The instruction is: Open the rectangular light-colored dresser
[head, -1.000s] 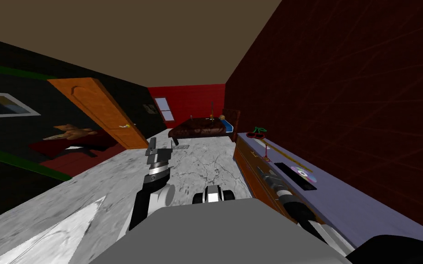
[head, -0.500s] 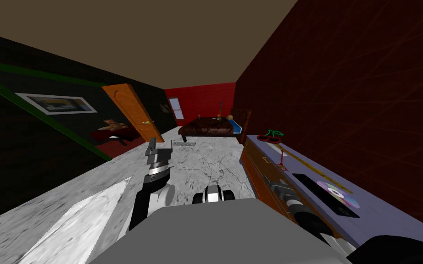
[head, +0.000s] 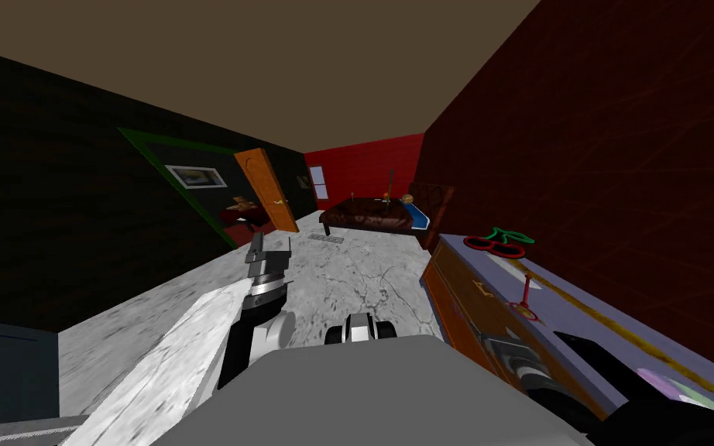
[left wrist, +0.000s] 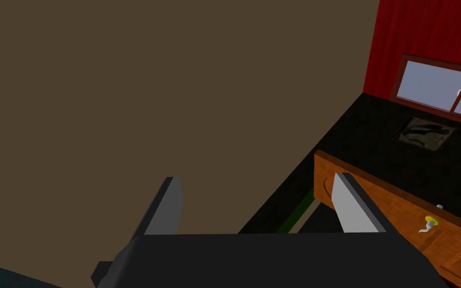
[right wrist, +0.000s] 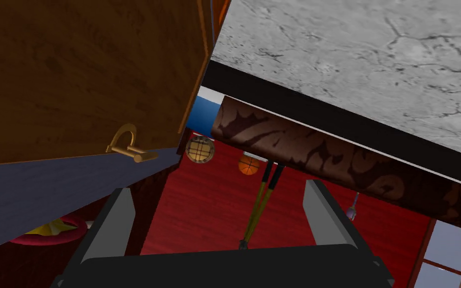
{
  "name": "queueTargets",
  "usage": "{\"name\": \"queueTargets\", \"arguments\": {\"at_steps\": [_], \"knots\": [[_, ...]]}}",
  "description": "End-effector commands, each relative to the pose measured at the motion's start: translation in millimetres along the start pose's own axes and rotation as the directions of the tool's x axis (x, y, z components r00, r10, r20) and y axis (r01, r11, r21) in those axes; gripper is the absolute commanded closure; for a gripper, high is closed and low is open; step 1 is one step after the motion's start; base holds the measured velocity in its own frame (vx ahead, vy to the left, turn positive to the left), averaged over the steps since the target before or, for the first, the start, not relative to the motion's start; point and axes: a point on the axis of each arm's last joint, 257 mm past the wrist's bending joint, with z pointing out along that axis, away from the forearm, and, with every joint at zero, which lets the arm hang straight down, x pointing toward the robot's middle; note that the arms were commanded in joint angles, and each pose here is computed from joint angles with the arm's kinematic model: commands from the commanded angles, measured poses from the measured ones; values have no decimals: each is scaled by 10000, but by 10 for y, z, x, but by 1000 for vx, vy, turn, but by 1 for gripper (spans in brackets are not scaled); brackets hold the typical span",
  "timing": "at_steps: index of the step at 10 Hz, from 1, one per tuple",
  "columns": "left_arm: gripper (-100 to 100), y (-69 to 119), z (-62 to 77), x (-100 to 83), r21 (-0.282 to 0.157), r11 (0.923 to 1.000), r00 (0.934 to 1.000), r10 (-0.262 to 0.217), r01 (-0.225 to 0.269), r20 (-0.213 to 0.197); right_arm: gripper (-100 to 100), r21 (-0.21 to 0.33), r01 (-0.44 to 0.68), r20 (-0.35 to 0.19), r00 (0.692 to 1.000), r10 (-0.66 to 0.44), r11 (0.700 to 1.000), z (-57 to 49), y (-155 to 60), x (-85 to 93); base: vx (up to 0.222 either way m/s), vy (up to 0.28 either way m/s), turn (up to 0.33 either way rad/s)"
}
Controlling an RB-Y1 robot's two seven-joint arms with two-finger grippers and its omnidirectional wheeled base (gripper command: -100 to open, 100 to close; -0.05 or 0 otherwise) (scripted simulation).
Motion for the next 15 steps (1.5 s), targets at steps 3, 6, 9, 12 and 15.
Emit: {"name": "queueTargets", "arguments": {"at_steps": [3,6,9,12,15], "knots": [[0,0,0,-1,-1,10000,10000,2,-2,1,-100,734,2215,-1716,9633,-2065,9724,-223,-609,658,1,15,294],[0,0,-1,-1,-1,10000,10000,3,-3,1,-100,875,3688,-3007,8954,-3284,9254,-439,-1025,1067,2,18,283],[0,0,0,0,-1,10000,10000,1,-1,0,-100,757,4960,-4073,8072,-4272,8650,-663,-1413,1354,2,15,289],[0,0,-1,-1,-2,10000,10000,4,-4,1,-100,480,5988,-4908,7112,-5033,7994,-873,-1768,1543,5,14,219],[0,0,-1,-1,-2,10000,10000,3,-3,1,-100,-7,7049,-5713,5819,-5789,7093,-1113,-2197,1673,4,14,279]]}}
